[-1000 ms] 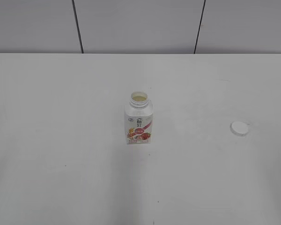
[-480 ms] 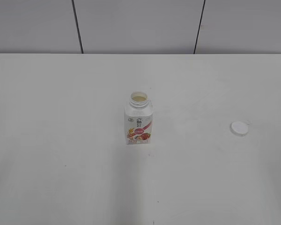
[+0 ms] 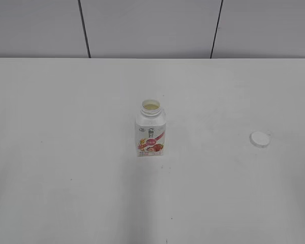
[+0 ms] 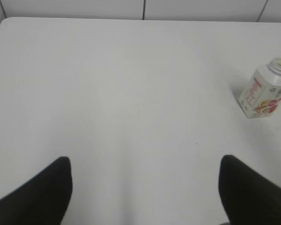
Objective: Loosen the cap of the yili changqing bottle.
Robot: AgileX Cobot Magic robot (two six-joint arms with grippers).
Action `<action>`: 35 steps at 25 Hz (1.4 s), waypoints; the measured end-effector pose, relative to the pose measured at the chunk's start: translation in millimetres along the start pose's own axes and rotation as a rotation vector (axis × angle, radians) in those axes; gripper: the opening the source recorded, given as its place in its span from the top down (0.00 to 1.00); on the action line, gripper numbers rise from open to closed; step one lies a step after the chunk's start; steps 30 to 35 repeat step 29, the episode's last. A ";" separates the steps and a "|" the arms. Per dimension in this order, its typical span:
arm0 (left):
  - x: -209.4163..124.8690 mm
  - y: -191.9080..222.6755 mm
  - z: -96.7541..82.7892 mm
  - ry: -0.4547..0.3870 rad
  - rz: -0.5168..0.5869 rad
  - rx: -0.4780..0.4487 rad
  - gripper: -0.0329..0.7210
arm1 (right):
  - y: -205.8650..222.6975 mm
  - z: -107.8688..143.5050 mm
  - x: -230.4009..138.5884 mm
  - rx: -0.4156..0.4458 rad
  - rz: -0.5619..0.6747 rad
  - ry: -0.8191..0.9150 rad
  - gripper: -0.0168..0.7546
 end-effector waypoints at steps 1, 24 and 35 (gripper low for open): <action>-0.3 -0.2 -0.5 -0.013 -0.003 0.014 0.18 | 0.0 0.0 0.0 0.000 0.000 0.000 0.28; -0.9 -0.4 -2.0 -0.039 -0.008 0.034 0.21 | 0.0 -1.6 -0.4 -0.016 0.004 -0.007 0.28; -0.9 -0.4 -2.0 -0.039 -0.008 0.033 0.22 | 0.0 -1.6 -0.4 -0.016 0.004 -0.007 0.28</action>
Point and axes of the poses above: a point on each arm's last joint axis where the gripper is mounted, y pointing out along that axis toward the gripper, z along the wrist's bending axis when the last joint is at zero, x = y × z, the point moved 1 cm from there along y, pointing out along that axis toward the gripper, and after that the axes turned 11 degrees about -y, right-handed, at the moved point
